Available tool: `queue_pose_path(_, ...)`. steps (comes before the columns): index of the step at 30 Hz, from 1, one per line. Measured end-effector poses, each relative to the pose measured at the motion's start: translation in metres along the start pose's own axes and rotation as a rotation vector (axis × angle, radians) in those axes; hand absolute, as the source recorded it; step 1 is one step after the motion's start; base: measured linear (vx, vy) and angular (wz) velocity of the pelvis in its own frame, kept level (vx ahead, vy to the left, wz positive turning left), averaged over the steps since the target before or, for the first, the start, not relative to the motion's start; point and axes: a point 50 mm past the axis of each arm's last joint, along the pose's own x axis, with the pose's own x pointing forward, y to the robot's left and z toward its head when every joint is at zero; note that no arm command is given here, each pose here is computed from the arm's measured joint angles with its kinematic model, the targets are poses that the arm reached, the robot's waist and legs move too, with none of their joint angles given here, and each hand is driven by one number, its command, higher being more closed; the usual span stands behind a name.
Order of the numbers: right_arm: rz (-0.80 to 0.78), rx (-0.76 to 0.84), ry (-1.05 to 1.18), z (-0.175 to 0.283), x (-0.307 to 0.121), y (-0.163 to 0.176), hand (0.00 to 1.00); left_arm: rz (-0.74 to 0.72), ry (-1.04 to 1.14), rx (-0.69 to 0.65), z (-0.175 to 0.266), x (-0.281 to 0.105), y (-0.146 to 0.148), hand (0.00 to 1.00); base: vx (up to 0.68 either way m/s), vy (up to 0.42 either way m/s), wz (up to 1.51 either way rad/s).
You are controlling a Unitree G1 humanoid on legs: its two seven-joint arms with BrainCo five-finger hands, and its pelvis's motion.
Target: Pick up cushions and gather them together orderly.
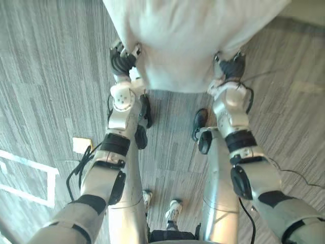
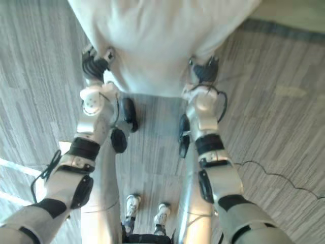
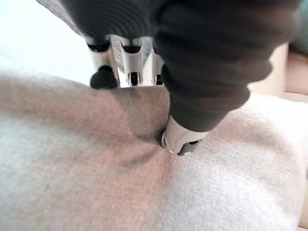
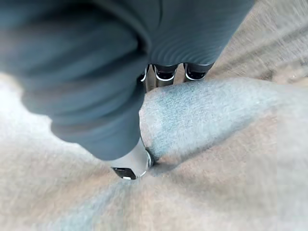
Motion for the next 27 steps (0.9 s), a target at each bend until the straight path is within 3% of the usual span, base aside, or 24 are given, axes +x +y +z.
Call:
queue_pose_path(7,-0.017,0.023,-0.028,-0.016,-0.040,-0.021,1.00,-0.009,0.047,-0.043,-0.024,-0.037,0.004,1.00,0.05,-0.037,-0.02)
queue_pose_path(16,-0.024,-0.085,0.090,-0.055,-0.121,-0.060,1.00,0.029,0.230,-0.064,-0.065,-0.113,0.029,1.00,0.15,-0.021,0.03)
queue_pose_path(27,0.042,-0.103,0.058,-0.035,-0.175,-0.079,1.00,-0.004,0.273,-0.109,-0.060,-0.174,0.046,1.00,0.13,0.069,-0.17)
